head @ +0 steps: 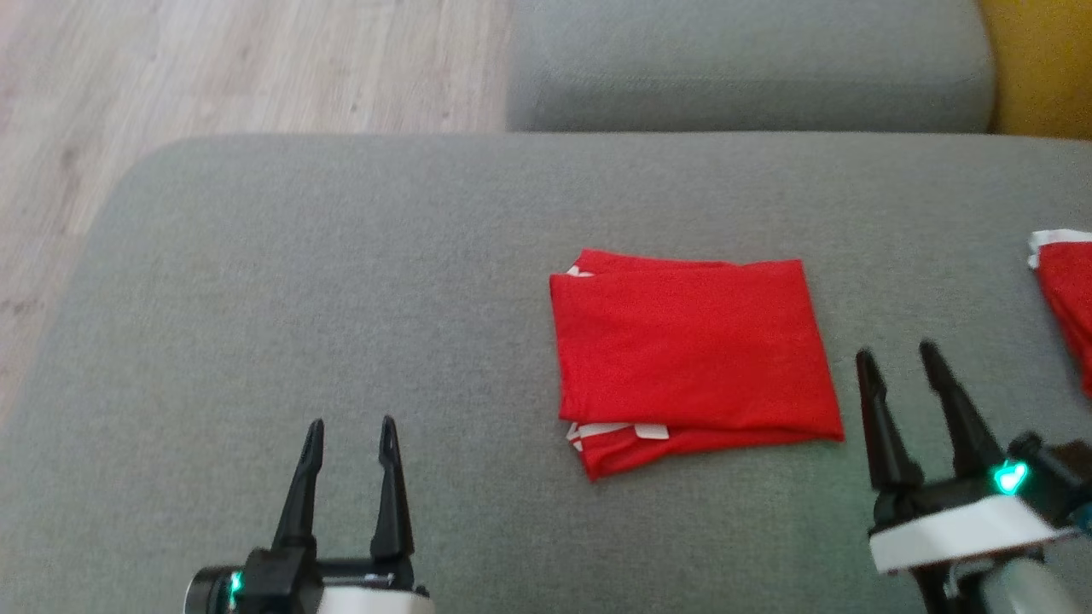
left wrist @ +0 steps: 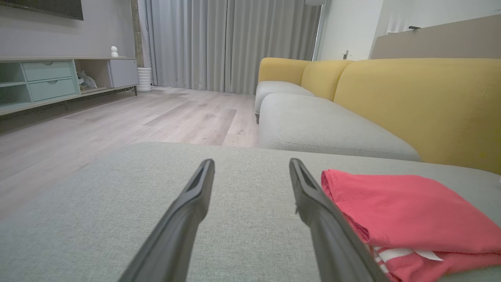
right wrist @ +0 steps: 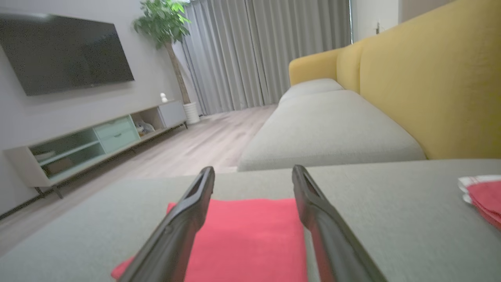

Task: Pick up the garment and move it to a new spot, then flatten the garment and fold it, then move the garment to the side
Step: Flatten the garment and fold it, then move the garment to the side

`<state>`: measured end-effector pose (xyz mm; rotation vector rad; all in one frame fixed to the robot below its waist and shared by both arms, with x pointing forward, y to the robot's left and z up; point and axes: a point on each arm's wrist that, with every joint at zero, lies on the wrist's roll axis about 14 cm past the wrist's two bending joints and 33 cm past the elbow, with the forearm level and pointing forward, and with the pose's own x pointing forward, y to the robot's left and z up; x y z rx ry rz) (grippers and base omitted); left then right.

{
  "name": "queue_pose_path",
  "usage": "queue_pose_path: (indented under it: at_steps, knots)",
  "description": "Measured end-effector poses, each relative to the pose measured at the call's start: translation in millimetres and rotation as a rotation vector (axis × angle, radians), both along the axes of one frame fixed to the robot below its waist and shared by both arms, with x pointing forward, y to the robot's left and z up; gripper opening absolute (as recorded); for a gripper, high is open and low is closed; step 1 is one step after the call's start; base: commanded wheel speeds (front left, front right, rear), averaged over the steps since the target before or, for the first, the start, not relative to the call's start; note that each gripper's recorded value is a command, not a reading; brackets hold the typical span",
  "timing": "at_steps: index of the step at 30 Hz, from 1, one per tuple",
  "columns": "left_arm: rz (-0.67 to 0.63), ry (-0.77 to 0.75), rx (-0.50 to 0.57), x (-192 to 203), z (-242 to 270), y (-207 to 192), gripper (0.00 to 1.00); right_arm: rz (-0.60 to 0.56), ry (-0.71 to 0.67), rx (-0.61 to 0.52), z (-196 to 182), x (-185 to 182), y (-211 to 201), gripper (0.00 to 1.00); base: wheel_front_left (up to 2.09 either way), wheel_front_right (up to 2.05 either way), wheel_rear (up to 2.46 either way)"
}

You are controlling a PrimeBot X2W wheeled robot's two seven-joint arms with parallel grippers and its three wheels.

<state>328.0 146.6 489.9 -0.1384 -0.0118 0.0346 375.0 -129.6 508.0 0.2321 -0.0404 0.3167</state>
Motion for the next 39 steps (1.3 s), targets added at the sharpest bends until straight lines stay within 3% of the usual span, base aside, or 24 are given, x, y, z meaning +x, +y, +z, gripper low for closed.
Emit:
queue_pose_path:
  at_steps: [6, 13, 39]
  knots:
    - [-0.020, -0.030, -0.006, -12.7, 7.8, -1.2, 1.00, -0.039, 0.004, -0.098, -10.6, -21.1, -10.9, 1.00, 0.00, 0.00, 0.00]
    - [-0.051, -0.011, -0.012, -32.8, -0.3, -2.3, 1.00, -0.067, 0.053, -0.130, -30.0, -45.6, -9.8, 1.00, 0.00, 0.00, 0.00]
    - [-0.086, 0.000, -0.006, -32.3, -4.5, -6.7, 1.00, -0.089, 0.057, -0.142, -32.5, -47.8, -10.0, 1.00, 0.00, 0.00, 0.00]
